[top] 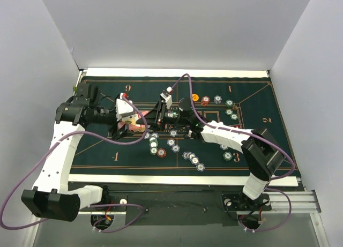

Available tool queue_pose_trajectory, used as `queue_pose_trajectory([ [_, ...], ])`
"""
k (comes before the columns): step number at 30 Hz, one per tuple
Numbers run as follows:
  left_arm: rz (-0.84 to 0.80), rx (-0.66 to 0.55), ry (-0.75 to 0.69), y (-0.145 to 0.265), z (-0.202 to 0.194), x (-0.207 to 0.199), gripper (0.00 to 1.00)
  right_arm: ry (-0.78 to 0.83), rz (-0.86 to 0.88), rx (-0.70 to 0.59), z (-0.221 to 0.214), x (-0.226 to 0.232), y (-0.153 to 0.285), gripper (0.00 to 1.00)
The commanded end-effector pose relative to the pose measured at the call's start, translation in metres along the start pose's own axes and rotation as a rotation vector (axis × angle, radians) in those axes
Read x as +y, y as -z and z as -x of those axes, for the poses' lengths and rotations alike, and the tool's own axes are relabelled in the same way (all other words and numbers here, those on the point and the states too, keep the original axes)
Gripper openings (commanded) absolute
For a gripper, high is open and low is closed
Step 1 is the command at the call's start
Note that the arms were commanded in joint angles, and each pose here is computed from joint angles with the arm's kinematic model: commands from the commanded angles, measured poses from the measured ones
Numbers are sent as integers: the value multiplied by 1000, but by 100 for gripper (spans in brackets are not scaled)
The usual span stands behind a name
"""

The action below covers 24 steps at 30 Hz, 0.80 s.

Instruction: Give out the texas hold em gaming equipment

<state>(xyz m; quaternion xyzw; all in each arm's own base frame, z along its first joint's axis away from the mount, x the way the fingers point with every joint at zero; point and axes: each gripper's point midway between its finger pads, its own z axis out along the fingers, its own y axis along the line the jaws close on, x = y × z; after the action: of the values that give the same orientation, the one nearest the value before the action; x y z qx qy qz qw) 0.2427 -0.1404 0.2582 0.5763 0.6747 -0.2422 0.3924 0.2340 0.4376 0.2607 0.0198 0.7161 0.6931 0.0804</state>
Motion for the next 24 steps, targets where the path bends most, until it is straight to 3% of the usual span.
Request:
queue_pose_trajectory([
  [1,9,-55,-63,8,16,-4,94,89,97,17,-4,33,-3,0],
  [7,-70,-9,-46,6,4,-14,92,88,106,14,-5,35,-2,0],
  [17,-29,-3,-62,5,4,-3,91,83,106,12,-5,35,-3,0],
  [19,-43,-4,-57,5,5,-4,85,78,101,13,-4,33,-4,0],
  [24,-131,9,-26,2,1,-14,55,76,102,16,-5,32,-6,0],
])
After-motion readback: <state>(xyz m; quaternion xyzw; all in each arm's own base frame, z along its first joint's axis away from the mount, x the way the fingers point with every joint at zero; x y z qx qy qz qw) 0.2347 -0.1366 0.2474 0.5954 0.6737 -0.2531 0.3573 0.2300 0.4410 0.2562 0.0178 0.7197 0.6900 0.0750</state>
